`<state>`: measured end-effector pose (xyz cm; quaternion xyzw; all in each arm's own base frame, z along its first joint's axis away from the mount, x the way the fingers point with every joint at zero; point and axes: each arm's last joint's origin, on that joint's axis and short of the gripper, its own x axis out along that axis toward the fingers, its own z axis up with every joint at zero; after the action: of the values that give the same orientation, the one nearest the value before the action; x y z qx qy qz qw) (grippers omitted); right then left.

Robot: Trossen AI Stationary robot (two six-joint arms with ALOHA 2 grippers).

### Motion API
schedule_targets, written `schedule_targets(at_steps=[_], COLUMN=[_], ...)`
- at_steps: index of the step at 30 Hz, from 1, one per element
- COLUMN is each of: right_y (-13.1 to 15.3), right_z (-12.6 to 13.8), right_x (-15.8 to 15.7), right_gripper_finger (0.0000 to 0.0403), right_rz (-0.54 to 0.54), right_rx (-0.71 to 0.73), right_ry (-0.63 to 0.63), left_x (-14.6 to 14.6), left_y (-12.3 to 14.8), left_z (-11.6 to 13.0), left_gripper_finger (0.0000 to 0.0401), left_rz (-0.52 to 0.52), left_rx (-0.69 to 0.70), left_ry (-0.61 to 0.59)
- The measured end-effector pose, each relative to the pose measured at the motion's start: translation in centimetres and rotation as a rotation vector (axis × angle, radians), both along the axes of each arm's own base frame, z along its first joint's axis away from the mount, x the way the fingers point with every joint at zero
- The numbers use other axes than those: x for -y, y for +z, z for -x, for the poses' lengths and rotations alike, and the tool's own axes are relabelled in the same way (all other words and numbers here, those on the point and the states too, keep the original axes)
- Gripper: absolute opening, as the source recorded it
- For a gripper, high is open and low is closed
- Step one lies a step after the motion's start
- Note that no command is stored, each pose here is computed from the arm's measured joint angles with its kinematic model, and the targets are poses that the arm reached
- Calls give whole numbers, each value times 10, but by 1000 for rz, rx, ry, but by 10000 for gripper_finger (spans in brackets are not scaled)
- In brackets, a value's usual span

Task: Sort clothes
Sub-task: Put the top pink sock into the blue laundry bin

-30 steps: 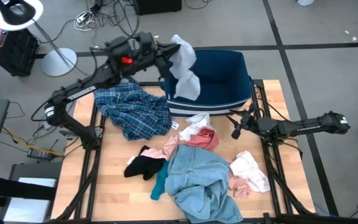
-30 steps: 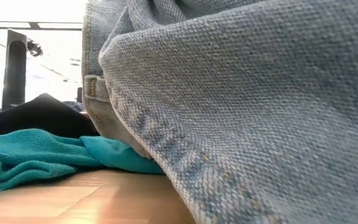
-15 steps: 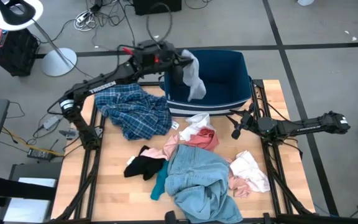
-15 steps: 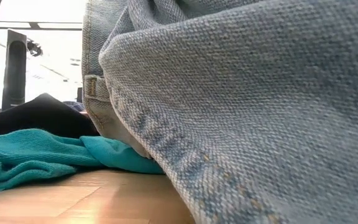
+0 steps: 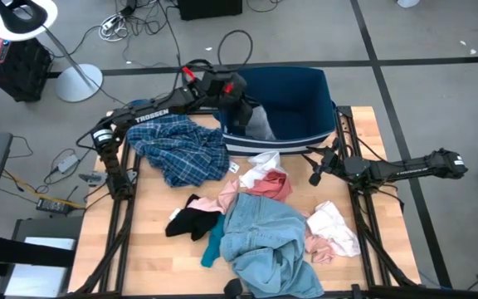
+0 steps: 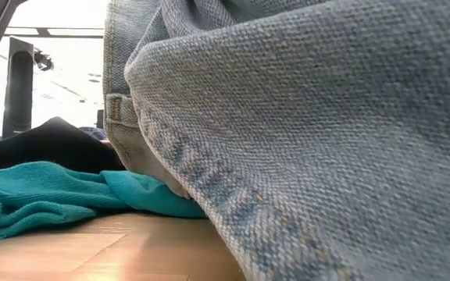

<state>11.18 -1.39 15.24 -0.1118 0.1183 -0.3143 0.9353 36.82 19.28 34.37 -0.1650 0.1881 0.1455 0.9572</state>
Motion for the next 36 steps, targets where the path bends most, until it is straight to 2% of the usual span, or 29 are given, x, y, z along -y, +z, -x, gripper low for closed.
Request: schedule_targets(at_steps=[5,14,20,25,36], right_y=[0,0,0,0,0], right_z=[0,0,0,0,0], right_x=[0,0,0,0,0], right_gripper_finger=[148,148,148,148,148], right_rz=[0,0,0,0,0], right_rx=[0,1,0,0,0], right_ry=[0,0,0,0,0], left_x=[2,33,69,105,179], left_y=[2,34,62,76,89], left_z=[4,34,69,101,150], left_gripper_finger=[123,127,127,127,127], left_rz=[22,-29,-27,-26,-37], left_rx=[-12,-81,-129,-226,-329], left_ry=[2,-55,-93,-101,-141])
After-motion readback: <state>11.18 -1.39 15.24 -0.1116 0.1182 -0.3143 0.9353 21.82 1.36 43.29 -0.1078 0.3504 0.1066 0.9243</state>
